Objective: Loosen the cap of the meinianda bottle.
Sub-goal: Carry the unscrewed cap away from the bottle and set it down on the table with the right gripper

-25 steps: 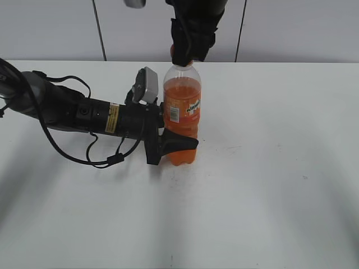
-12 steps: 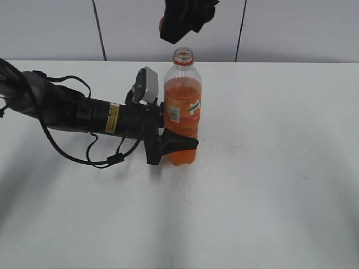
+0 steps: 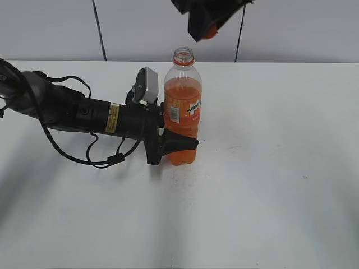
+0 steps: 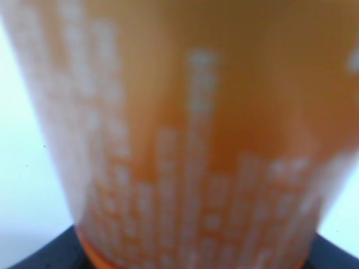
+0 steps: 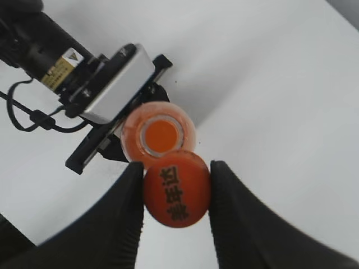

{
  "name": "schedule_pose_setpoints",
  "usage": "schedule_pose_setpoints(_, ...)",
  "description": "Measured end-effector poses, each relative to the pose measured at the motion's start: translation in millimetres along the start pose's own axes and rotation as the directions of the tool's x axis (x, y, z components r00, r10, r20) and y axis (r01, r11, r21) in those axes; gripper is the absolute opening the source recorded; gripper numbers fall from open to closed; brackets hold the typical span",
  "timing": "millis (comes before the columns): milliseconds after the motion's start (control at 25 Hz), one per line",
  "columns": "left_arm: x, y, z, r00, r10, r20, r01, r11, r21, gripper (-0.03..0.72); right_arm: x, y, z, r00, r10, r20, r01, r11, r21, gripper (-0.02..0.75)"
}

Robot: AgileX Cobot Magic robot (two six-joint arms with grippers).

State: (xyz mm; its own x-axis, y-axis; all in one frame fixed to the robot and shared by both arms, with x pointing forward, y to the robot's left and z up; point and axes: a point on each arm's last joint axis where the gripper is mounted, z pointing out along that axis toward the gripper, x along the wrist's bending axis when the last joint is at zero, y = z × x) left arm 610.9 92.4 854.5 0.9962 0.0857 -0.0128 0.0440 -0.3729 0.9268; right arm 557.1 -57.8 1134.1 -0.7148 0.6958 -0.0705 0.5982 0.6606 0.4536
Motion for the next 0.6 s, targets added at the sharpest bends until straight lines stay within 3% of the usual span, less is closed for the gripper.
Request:
schedule_pose_setpoints(120,0.1,0.0,0.0,1.000,0.000,-0.001,0.000,1.000,0.000,0.395,-18.4,-19.5,3.4,0.996,0.089,0.011,-0.090,0.995,0.052,0.269)
schedule_pose_setpoints(240,0.1,0.0,0.0,1.000,0.000,-0.001,0.000,1.000,0.000,0.395,-46.5,-49.0,-5.6,0.971,0.236,0.029,-0.237,0.971,0.027,0.269)
schedule_pose_setpoints(440,0.1,0.0,0.0,1.000,0.000,-0.001,0.000,1.000,0.000,0.395,-85.4,-106.9,-12.5,0.885,0.457,0.086,-0.450,0.888,-0.092,0.269)
schedule_pose_setpoints(600,0.1,0.0,0.0,1.000,0.000,-0.001,0.000,1.000,0.000,0.395,-99.6,-160.1,16.1,0.811,0.571,0.131,-0.567,0.821,-0.068,0.269)
